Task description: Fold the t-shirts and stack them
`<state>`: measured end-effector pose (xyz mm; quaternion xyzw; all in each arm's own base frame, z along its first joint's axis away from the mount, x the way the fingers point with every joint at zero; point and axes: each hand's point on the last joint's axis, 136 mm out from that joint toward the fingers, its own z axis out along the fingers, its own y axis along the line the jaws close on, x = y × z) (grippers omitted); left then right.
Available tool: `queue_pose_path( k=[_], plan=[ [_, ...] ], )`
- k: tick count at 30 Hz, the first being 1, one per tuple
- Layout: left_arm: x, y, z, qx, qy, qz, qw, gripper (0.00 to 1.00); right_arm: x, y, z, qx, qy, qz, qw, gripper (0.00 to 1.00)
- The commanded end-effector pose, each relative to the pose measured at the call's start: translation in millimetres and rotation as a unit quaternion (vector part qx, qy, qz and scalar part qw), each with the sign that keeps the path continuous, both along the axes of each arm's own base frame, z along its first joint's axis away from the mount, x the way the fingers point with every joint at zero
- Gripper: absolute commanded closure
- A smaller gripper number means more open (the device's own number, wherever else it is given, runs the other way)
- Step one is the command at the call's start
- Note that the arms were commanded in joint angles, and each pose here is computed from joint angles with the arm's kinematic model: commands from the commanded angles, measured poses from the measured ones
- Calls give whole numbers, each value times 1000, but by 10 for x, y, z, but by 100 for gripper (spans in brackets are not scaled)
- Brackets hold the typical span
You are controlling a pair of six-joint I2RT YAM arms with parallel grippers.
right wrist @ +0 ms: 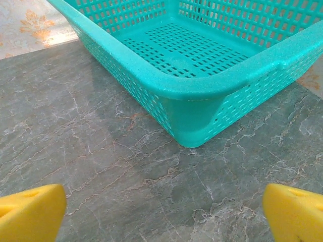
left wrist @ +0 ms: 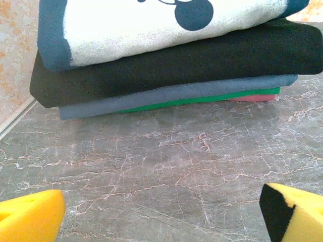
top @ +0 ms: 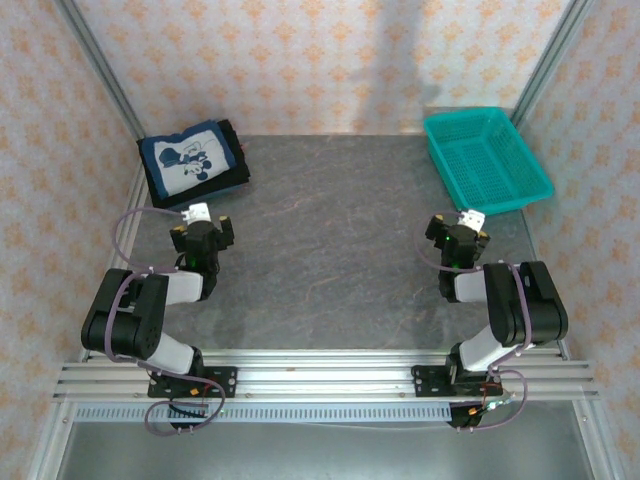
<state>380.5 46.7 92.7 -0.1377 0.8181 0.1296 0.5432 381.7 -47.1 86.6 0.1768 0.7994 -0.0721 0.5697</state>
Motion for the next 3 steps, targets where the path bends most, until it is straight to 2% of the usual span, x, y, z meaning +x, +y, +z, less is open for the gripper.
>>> queue_pose_path(
  k=[1, 3],
  plan=[
    [2, 25, 74, 15, -15, 10, 1000, 0, 22, -34, 99, -6, -16, -10, 1000, 1],
    [3, 22, 73, 14, -15, 10, 1000, 0, 10, -35, 102, -6, -19, -11, 1000, 1]
  ],
)
